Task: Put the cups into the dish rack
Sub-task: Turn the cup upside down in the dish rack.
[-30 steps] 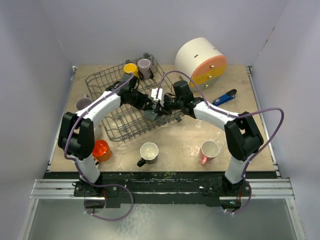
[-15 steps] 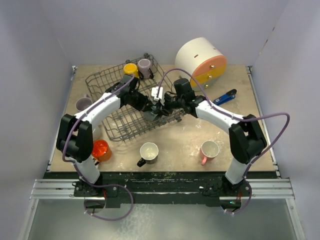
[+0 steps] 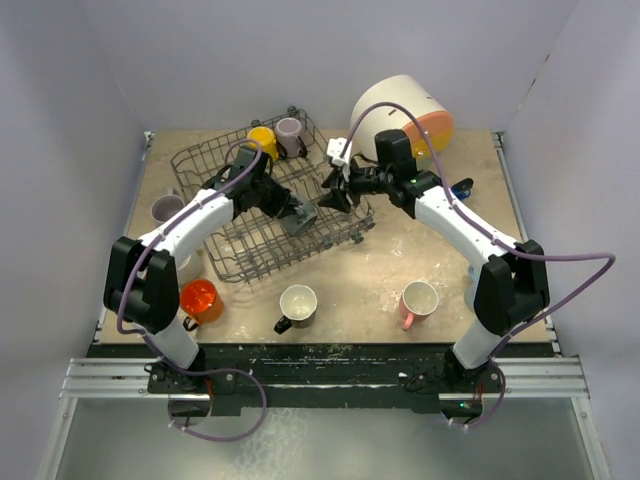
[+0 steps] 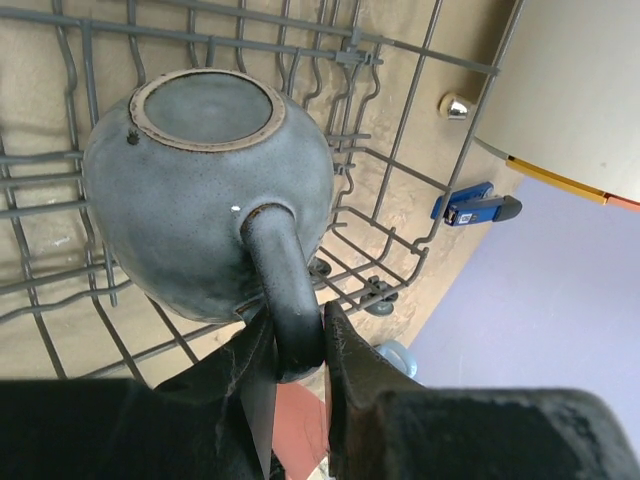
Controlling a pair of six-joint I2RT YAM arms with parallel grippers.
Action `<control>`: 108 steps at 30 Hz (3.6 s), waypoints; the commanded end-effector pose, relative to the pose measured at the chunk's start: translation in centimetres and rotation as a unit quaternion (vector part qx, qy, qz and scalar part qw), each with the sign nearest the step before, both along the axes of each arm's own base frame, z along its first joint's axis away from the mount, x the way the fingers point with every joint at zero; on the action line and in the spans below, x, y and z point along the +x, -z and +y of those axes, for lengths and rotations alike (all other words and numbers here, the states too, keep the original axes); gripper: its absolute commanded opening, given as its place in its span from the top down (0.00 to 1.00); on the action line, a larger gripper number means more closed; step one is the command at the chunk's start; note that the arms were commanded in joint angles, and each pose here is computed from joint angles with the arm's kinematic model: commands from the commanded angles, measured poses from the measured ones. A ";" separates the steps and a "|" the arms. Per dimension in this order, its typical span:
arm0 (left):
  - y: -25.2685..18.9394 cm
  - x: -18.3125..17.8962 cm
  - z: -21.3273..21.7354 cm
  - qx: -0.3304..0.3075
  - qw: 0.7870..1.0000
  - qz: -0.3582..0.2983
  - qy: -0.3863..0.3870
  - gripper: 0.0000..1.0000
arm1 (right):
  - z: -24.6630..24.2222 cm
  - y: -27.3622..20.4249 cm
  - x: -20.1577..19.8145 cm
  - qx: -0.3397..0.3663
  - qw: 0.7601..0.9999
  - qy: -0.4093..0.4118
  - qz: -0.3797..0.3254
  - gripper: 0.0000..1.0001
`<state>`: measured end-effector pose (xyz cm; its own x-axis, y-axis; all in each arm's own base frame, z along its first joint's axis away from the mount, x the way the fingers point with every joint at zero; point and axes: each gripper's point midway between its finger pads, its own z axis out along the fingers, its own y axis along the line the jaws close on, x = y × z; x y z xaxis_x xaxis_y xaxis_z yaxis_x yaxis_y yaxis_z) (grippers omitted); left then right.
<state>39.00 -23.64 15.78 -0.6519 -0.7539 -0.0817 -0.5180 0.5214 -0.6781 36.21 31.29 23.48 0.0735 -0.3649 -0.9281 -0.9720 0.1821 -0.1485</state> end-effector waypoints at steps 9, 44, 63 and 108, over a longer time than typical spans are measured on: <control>-10.4 5.1 2.9 -0.020 0.983 -0.180 0.017 1.00 | -3.3 -3.6 0.5 0.059 0.994 0.032 0.082 0.49; -12.6 15.3 16.7 0.108 0.951 -0.269 -0.106 1.00 | -4.6 -2.4 0.4 0.045 0.980 0.015 0.192 0.52; -11.3 18.6 18.5 0.182 0.940 -0.274 -0.089 1.00 | -5.2 -1.5 1.3 0.038 0.980 0.029 0.191 0.52; -10.0 22.4 22.8 0.349 0.885 -0.299 -0.075 1.00 | -5.6 -0.4 1.4 0.029 0.980 0.033 0.196 0.53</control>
